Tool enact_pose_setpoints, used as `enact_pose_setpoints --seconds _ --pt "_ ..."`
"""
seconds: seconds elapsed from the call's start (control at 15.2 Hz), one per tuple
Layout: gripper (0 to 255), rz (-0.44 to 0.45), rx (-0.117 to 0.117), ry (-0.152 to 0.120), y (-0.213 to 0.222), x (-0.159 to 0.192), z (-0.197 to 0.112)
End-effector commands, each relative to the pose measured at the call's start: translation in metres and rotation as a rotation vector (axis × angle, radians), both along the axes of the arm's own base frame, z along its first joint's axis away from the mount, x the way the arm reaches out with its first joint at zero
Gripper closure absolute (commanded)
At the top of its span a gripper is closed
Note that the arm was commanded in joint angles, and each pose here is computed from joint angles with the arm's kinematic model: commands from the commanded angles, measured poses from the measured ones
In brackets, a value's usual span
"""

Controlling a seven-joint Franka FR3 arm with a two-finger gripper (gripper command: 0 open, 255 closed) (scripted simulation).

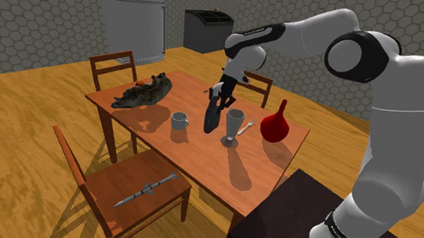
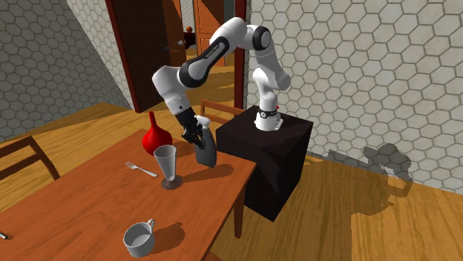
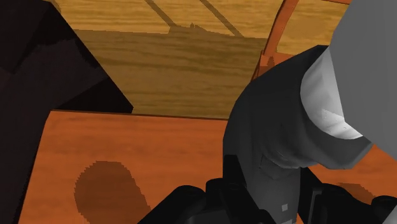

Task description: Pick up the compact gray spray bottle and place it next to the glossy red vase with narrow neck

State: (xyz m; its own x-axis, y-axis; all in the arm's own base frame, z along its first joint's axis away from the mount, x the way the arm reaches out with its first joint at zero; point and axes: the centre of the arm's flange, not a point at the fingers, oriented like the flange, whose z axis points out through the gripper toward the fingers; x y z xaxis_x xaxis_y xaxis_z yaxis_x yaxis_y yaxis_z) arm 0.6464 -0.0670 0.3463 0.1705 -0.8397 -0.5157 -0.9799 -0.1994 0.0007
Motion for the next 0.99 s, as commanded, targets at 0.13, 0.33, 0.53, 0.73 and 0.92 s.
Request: enact_pose_setpoints --seconds 0.13,0.33,0.53,0.73,0.92 --pt "255 0.000 0.000 0.000 0.000 0.000 0.022" --pt "255 0.000 0.000 0.000 0.000 0.000 0.038" --pt "255 0.000 0.000 0.000 0.000 0.000 0.054" --pt "255 0.000 0.000 0.000 0.000 0.000 0.070" --pt "255 0.000 0.000 0.000 0.000 0.000 0.086"
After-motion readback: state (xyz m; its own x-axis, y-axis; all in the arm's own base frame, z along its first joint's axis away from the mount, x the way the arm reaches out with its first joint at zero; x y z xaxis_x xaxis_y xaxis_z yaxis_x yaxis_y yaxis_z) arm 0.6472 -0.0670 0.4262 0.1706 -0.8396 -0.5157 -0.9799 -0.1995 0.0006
